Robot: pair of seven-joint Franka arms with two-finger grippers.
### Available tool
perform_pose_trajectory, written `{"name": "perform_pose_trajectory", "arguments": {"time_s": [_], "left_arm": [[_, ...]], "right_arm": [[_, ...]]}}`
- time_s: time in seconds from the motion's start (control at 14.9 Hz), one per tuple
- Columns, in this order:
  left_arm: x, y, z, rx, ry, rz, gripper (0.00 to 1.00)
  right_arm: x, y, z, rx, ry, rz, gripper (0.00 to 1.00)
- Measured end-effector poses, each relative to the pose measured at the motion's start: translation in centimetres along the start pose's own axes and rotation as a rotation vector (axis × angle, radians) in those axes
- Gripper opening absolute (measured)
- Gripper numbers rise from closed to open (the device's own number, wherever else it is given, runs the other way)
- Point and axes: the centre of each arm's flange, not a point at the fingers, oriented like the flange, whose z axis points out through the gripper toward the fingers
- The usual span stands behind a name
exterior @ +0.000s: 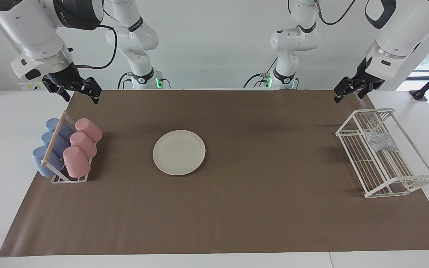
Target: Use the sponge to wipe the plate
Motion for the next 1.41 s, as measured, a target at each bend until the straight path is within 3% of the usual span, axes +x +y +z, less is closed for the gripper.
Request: {"name": "perform_pose_trajectory", "arguments": {"time_s": [0.34, 0.74, 1.08, 1.21, 1.41], "left_arm": [[1.8, 0.9, 2.8, 0.303, 0.011, 0.066, 1.00], [6.8, 2.4, 10.2, 0.664, 0.012, 0.188, 1.00], [9.2, 2.8, 16.1, 0.840, 0.056, 0.183, 1.00], [9.8, 4.1, 19.1, 0.919, 0.081, 0.167, 1.00], [10.3, 4.6, 21.1, 0.957, 0.088, 0.161, 1.00]], "right_arm": [[0.0, 0.0, 0.0, 0.000, 0.000, 0.000, 1.00], [0.0, -0.1, 0.0, 0.000, 0.000, -0.002, 1.00], [-0.1, -1.6, -0.1, -0.003, 0.002, -0.021, 1.00], [-0.1, -1.4, -0.1, -0.002, 0.002, 0.070, 1.00], [-0.1, -1.4, -0.1, -0.002, 0.002, 0.242, 1.00]]}}
